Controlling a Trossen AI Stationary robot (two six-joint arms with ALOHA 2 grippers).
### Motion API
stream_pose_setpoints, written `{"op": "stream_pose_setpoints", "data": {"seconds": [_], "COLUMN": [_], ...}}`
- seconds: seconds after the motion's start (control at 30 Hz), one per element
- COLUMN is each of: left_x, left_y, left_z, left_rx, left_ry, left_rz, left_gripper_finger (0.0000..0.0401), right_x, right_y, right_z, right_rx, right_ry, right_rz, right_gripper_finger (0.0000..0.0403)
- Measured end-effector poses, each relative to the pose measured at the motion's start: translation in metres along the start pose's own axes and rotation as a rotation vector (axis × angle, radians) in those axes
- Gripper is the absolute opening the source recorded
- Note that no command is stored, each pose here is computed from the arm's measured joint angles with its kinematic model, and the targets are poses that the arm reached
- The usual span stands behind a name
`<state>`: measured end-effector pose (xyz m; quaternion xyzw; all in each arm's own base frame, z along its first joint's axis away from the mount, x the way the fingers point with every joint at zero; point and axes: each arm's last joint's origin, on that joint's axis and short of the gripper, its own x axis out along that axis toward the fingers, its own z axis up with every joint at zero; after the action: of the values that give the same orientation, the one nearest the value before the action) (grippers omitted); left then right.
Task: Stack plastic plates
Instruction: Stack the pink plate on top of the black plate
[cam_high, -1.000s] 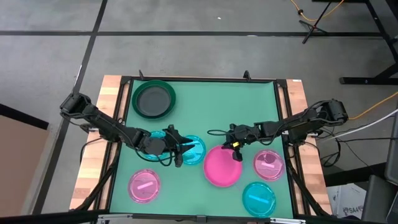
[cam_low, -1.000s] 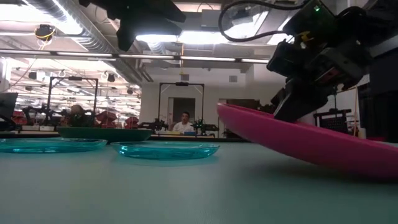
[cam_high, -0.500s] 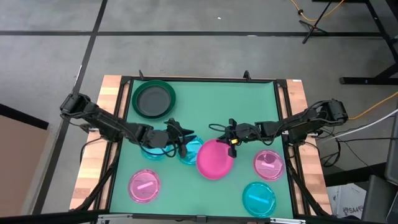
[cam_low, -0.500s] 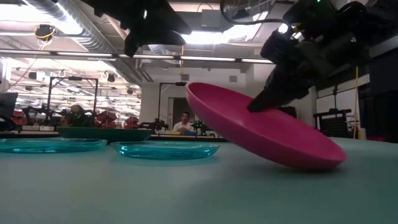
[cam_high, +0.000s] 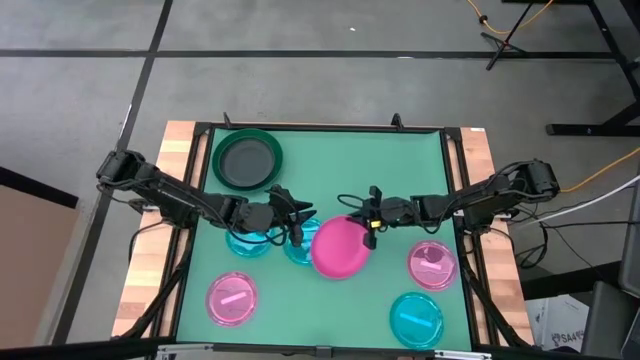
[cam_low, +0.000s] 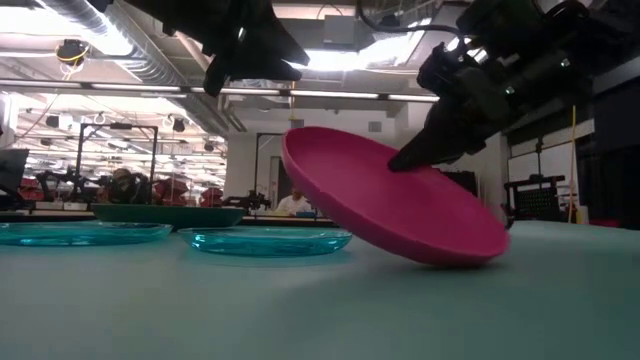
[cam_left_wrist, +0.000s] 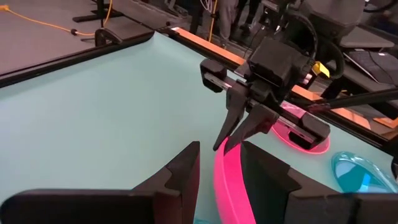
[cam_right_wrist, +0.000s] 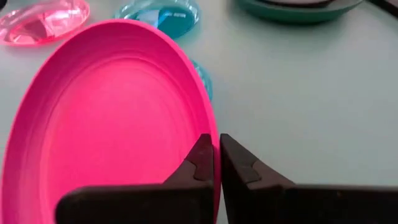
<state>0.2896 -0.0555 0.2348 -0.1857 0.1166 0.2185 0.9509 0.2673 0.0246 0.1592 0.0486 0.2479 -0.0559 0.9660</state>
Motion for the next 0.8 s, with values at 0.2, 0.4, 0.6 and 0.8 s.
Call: {"op": "stream_pose_setpoints", "data": {"seconds": [0.2,0.4,0.6,0.8], "left_x": [0.0,0.0,0.0,0.0], "left_y": [0.0,0.002,0.004,0.004], "left_z": [-0.001,-0.004,-0.006,-0.007], "left_rx": [0.004,-0.021,-0.008,-0.003], "left_ry": [0.005,0.036,0.054,0.059], "left_rz": [0.003,0.023,0.034,0.037], "left_gripper_finger": [0.0109,0.0109,0.0109,0.0109], "right_x": [0.0,0.0,-0.001,-0.001], "right_y": [-0.001,-0.002,-0.004,-0.005], "right_z": [0.003,0.007,0.007,0.012], "right_rx": [0.006,0.023,0.045,0.072], "right_ry": [-0.041,-0.083,-0.1,-0.15], "right_rz": [-0.052,-0.097,-0.163,-0.204], "right_gripper_finger": [0.0,0.0,0.0,0.0]}}
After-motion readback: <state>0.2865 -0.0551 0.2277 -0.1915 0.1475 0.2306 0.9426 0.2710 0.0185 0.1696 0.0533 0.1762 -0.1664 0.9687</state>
